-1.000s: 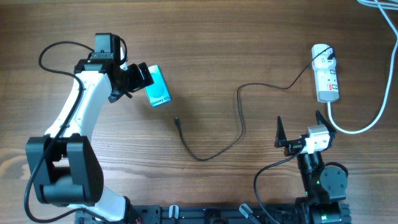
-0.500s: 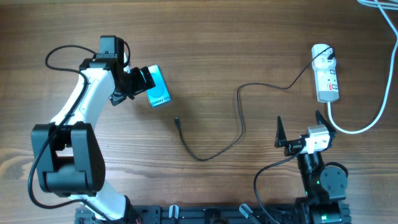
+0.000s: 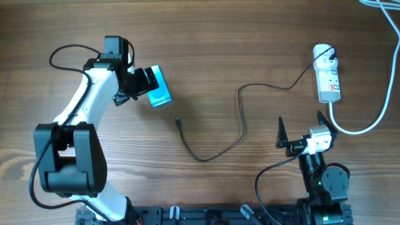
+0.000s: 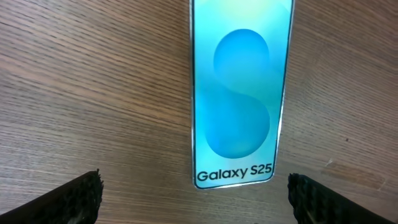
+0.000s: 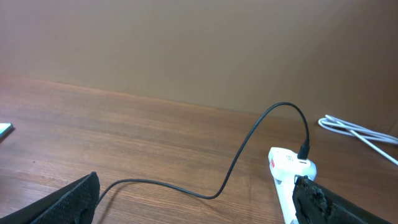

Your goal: Plug charger to phone and switch on socket

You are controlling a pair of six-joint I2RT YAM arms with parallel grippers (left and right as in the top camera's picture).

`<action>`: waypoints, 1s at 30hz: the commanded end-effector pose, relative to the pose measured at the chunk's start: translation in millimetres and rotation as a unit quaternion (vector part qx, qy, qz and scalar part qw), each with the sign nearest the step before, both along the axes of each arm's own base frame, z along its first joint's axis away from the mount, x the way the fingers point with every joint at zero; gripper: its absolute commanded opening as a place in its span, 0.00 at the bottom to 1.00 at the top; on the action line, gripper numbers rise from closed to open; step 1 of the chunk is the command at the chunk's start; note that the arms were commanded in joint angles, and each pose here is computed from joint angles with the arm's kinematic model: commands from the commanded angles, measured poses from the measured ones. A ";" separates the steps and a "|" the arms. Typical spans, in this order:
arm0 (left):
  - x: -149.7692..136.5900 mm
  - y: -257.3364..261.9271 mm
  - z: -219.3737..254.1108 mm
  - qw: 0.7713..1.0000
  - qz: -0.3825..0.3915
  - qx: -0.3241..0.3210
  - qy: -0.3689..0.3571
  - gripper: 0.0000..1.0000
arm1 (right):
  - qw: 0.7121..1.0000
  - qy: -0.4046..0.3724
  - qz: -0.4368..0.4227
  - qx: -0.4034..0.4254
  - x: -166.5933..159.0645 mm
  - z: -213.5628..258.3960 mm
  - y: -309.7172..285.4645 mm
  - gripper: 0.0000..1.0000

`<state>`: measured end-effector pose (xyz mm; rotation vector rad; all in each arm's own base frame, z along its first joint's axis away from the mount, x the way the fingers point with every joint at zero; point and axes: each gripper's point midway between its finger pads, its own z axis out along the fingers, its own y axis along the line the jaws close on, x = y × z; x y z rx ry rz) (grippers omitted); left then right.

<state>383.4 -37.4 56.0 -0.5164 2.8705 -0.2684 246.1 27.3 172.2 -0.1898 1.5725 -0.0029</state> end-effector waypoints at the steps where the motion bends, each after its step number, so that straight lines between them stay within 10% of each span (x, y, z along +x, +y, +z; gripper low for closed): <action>1: -2.5 -4.6 -6.6 1.000 0.000 -0.002 0.009 1.00 | 1.000 -0.007 0.004 -0.004 -0.8 2.8 0.9 1.00; 30: -4.1 -37.1 -7.5 0.997 0.065 0.041 0.003 0.95 | 1.000 -0.007 0.004 -0.004 -0.8 2.8 0.9 1.00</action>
